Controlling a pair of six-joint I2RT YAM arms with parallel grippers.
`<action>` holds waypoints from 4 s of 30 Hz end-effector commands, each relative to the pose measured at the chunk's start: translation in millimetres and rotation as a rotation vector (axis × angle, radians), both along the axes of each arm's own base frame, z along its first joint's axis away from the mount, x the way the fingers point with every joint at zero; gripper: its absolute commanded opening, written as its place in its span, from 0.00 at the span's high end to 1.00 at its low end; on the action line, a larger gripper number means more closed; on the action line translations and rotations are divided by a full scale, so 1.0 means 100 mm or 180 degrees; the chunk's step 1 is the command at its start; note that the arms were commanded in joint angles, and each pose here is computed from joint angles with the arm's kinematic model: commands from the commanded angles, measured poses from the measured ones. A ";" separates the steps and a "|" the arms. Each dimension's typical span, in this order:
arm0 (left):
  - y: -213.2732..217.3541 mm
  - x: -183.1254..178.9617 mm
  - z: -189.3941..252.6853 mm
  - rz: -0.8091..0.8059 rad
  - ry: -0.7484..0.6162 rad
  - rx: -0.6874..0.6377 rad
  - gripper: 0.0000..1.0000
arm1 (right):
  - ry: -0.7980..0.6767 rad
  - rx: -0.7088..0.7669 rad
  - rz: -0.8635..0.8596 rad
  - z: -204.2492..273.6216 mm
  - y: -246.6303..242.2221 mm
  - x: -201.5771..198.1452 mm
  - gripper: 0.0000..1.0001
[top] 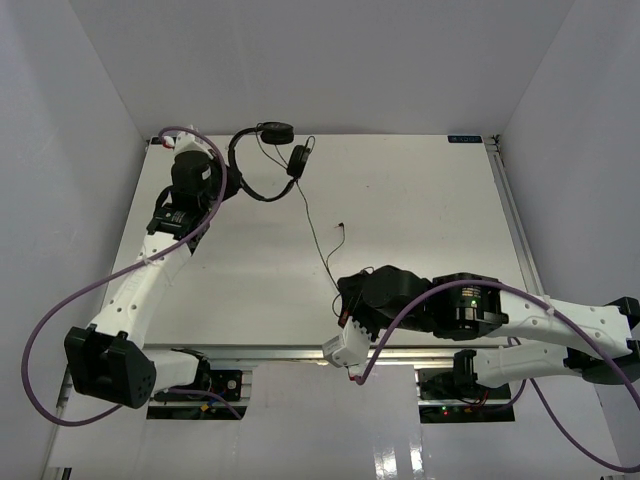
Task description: Wrap the headphones
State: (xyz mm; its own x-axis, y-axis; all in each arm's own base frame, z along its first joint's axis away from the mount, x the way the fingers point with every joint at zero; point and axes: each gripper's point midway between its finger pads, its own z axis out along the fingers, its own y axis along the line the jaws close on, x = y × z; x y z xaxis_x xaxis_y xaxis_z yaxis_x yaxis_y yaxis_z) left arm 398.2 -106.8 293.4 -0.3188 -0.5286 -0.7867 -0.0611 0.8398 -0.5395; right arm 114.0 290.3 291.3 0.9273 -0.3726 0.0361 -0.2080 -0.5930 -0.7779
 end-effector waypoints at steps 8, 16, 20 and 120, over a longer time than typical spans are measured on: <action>0.15 -0.03 -0.38 -0.0098 0.0140 0.0647 1.00 | -0.0655 0.0583 -0.0156 0.94 0.20 0.20 0.92; 0.16 -0.21 -0.79 -0.0329 0.0365 0.0900 1.00 | -0.0944 0.1055 -0.0237 1.47 0.35 0.28 0.92; 0.15 -0.34 -0.99 -0.0500 0.0466 0.1022 1.00 | -0.1019 0.1182 -0.0290 1.61 0.40 0.32 0.92; -0.76 -1.28 1.24 -0.1414 -0.0710 -0.0957 1.00 | 0.5053 0.2083 -0.0459 -0.14 0.27 0.93 0.90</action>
